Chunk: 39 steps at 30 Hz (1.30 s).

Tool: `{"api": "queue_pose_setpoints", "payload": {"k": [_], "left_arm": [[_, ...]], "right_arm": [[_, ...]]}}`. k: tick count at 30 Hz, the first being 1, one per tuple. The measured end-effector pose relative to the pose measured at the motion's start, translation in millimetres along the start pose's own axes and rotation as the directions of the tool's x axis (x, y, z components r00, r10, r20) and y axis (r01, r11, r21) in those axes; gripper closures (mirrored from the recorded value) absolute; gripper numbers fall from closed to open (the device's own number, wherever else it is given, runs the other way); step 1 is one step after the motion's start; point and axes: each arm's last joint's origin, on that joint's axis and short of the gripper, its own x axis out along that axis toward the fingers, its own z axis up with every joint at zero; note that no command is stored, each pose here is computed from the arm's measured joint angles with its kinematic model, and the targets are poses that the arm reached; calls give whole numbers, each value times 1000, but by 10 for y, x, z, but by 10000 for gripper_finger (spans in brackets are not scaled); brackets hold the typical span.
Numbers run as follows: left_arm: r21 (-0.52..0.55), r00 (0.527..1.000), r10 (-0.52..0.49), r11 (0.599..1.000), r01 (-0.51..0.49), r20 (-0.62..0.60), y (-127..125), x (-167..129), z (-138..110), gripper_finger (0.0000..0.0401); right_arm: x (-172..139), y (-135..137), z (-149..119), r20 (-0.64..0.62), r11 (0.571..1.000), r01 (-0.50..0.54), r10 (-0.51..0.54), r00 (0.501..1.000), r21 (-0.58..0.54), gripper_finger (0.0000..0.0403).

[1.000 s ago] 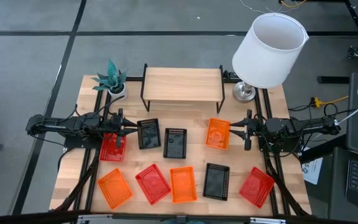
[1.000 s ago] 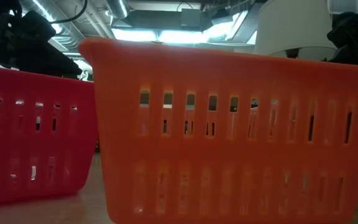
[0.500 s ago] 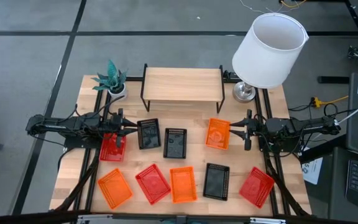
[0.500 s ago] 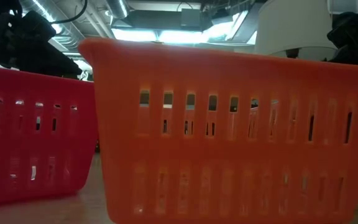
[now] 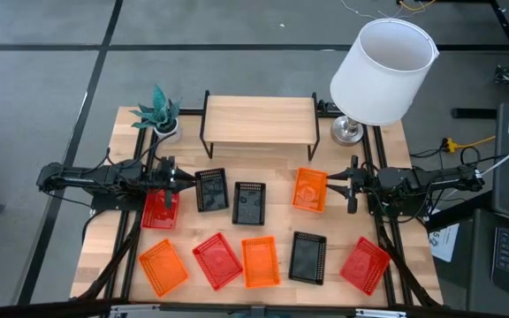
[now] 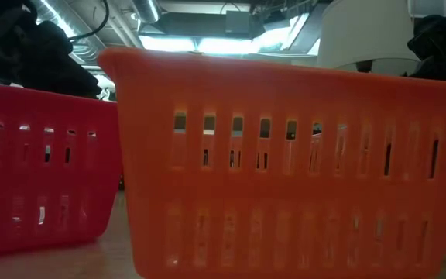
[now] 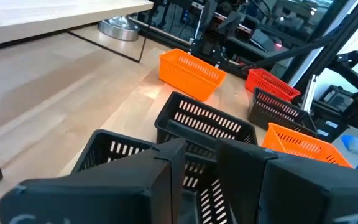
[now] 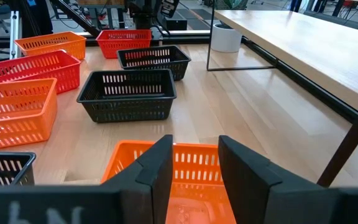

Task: Stack baskets on shelf by color
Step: Put the top right orange bin on the shelf

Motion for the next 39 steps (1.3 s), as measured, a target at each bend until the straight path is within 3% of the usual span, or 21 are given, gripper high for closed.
{"api": "queue_pose_setpoints", "payload": {"k": [5,12,17,21,28,30,31,32,34,36,38,39], "left_arm": [[117,1000,0,993,0,0,0,0,0,319],[117,1000,5,993,-7,22,-2,2,13,319],[121,989,69,989,-84,128,-2,-4,90,319],[110,983,102,987,-120,154,4,-7,106,319],[112,985,94,988,-111,148,2,-6,103,319],[112,984,94,988,-111,149,2,-6,104,319],[114,984,93,987,-110,150,0,-7,106,319],[116,984,92,987,-111,152,0,-7,107,319],[116,984,91,987,-110,153,-1,-8,110,319],[113,983,89,988,-108,161,-4,-8,117,319],[110,982,84,988,-104,171,-8,-10,128,319],[109,981,82,989,-102,175,-10,-10,133,319]], "right_arm": [[0,0,0,0,1000,0,0,1000,0,272],[0,0,0,0,992,0,0,1000,-124,272],[0,-5,15,16,992,20,-18,1000,-127,272],[-1,-2,61,61,995,21,-15,998,-99,272],[-21,33,208,208,988,-117,94,974,100,272],[-59,39,336,339,959,-201,125,933,200,272],[-90,52,405,410,941,-277,179,894,195,272],[-131,69,476,481,919,-365,253,839,153,272],[-241,105,620,598,847,-532,422,682,9,272],[-376,121,805,655,771,-626,536,532,-122,272],[-465,122,1004,660,748,-642,568,491,-166,272],[-472,128,1093,634,751,-640,576,516,-162,272]]}}
